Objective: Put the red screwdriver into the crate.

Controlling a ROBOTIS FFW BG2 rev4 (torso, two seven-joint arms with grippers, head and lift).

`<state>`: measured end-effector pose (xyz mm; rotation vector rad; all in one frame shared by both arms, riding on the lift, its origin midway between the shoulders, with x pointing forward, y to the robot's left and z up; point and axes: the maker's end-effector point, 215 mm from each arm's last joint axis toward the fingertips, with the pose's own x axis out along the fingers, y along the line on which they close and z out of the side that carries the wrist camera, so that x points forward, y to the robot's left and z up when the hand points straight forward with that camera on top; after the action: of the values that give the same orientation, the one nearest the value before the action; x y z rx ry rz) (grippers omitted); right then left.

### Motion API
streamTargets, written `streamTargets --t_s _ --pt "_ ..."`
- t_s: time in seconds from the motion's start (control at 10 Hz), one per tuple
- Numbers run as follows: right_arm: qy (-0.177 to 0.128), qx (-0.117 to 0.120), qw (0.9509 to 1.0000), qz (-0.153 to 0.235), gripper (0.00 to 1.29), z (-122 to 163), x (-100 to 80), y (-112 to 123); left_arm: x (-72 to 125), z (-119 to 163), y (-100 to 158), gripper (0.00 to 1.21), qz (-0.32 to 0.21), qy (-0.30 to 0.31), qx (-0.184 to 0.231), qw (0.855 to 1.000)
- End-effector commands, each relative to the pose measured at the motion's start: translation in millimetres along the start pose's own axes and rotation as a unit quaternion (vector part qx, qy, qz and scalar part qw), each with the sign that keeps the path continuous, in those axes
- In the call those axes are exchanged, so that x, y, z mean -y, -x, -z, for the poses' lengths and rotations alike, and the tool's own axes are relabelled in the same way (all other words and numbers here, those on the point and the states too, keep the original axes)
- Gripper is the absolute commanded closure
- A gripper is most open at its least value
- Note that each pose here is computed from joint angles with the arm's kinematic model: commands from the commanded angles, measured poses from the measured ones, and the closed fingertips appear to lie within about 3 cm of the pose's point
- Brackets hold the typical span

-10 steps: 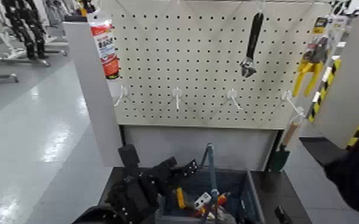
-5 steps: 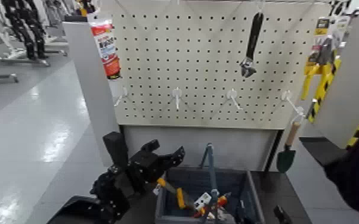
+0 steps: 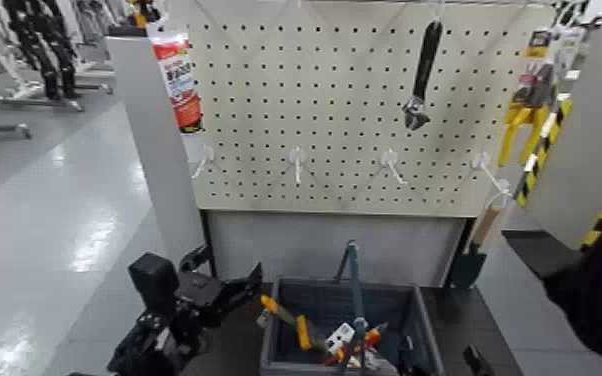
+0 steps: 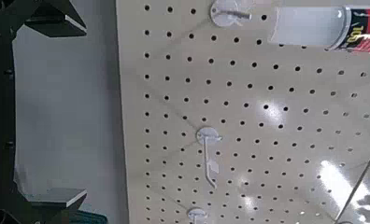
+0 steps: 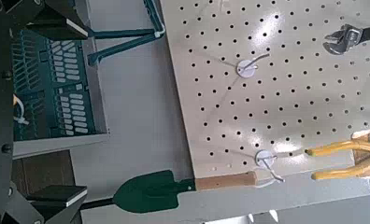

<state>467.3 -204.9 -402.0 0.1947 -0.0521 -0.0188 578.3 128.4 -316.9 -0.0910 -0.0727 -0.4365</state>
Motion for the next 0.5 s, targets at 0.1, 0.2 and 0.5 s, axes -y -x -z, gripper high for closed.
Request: streamTargets --t_s 0.1,0.2,0.5 --pt "0.003 0.003 1.0000 0.002 0.13 -1.7 1.6 1.1 -21.6 17.6 33.1 0.09 -0.041 -0.028 -0.010 0.999" --pt "0.005 0.006 1.0000 0.001 0.13 -3.4 1.9 1.1 -22.6 26.2 43.6 0.09 -0.056 -0.026 -0.011 0.998" --pt "0.014 0.008 0.9999 -0.001 0.13 -5.3 0.7 2.3 -10.9 43.5 61.8 0.09 -0.070 -0.025 -0.014 0.997"
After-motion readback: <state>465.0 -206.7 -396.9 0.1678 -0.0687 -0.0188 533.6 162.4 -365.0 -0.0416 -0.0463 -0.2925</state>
